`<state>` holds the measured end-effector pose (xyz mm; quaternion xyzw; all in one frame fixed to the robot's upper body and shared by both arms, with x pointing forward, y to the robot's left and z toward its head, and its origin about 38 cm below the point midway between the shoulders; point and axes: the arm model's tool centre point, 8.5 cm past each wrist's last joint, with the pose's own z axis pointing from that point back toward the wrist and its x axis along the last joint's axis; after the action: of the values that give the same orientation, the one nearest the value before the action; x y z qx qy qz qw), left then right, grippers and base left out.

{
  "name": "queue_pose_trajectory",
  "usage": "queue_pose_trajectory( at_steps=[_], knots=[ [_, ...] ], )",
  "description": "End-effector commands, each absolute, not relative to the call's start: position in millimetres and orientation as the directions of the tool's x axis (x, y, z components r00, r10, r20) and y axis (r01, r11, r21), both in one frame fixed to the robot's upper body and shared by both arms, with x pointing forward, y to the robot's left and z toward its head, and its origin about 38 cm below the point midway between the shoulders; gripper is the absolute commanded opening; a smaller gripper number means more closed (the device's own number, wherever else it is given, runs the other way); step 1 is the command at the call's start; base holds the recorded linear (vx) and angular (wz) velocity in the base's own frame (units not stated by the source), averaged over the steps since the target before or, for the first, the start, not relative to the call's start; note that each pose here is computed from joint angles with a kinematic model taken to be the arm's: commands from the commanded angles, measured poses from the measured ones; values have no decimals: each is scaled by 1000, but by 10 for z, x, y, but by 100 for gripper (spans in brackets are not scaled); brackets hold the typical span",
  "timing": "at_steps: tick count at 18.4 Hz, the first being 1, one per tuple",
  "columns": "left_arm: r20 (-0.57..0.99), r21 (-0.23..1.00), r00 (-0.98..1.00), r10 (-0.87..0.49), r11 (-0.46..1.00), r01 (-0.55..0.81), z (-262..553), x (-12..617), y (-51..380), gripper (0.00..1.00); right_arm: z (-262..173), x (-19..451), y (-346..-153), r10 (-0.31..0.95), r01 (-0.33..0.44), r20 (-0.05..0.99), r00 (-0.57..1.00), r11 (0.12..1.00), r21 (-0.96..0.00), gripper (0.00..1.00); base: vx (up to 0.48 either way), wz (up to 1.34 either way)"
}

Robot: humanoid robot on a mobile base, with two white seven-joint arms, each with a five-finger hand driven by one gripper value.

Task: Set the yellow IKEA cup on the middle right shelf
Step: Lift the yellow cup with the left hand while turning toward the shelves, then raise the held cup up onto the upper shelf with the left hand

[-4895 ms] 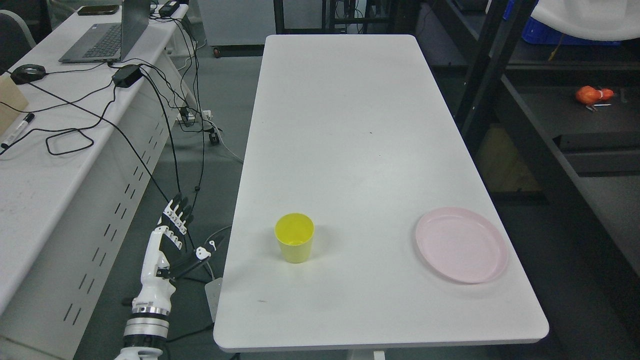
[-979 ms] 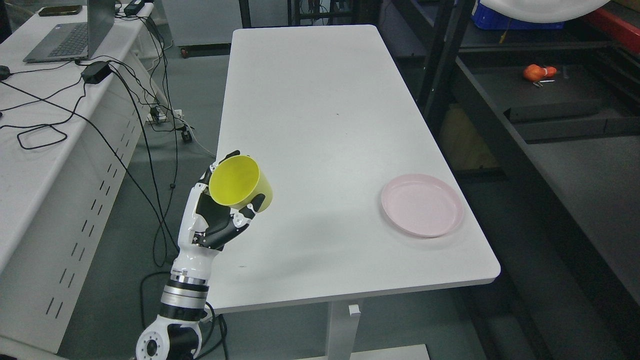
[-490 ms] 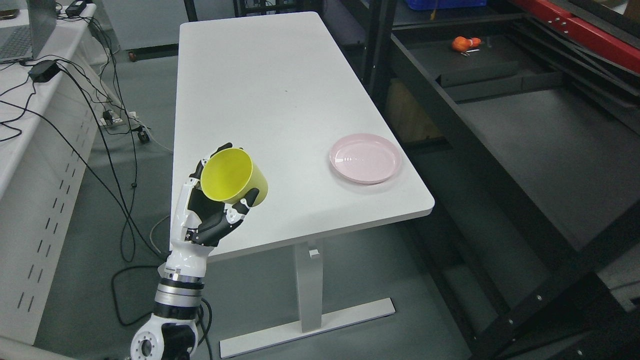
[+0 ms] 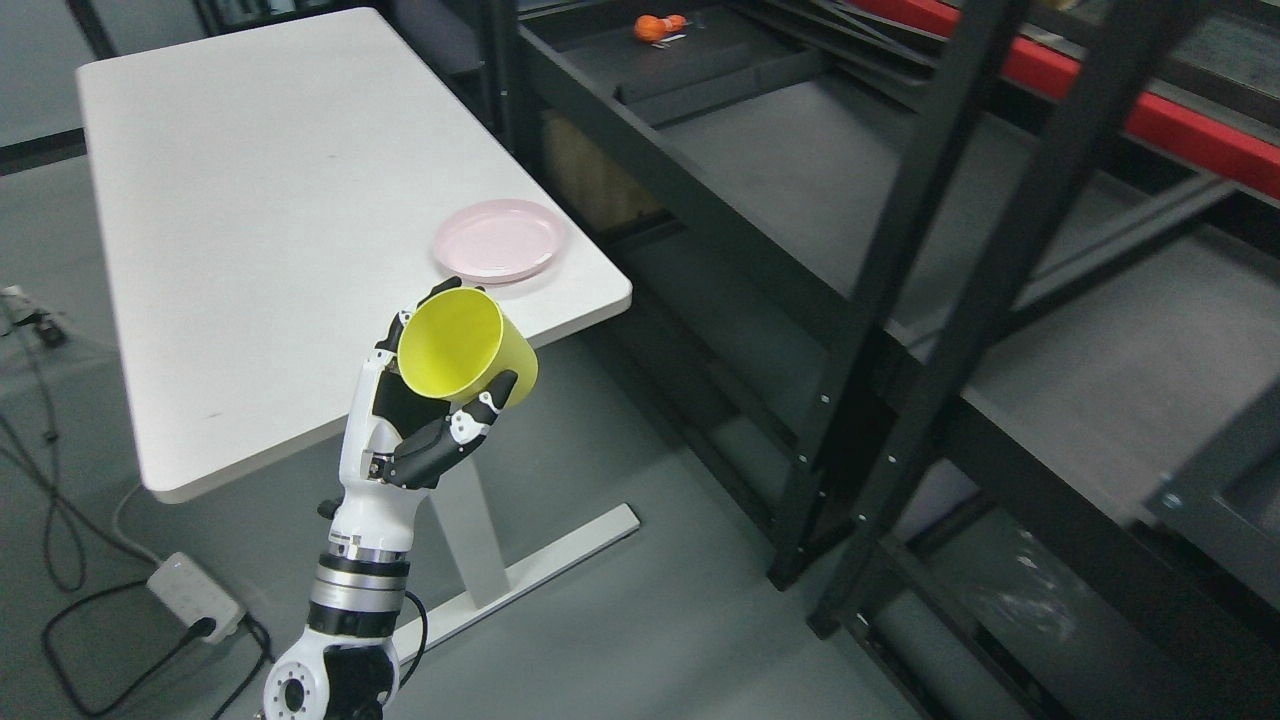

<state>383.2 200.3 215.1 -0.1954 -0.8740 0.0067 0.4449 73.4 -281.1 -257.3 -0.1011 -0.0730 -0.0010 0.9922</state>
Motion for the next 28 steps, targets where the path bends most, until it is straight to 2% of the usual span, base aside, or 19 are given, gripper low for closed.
queue_pose_trajectory(
  at_steps=[1, 9, 18, 24, 28],
  knots=[
    [777, -169, -529, 341, 923, 347, 2172, 3822, 2001, 1, -2572, 644, -2909, 6, 22, 132, 991, 977, -213, 99, -323, -998],
    [778, -168, -515, 360, 909, 382, 2168, 3813, 1873, 1, -2572, 644, -2909, 6, 22, 132, 991, 977, -213, 99, -199, -1165],
    [765, -161, -490, 418, 861, 483, 2233, 3789, 1510, 1, -2572, 644, -2909, 6, 22, 132, 991, 977, -213, 99, 29, -666],
    [702, -90, -527, 479, 793, 602, 2514, 3732, 1063, 2, -2572, 644, -2909, 6, 22, 132, 991, 977, -213, 99, 96, -186],
    [624, 35, -574, 530, 715, 698, 3000, 3705, 654, 3, -2572, 644, -2908, 8, 21, 131, 991, 977, -213, 99, 114, -68]
  ],
)
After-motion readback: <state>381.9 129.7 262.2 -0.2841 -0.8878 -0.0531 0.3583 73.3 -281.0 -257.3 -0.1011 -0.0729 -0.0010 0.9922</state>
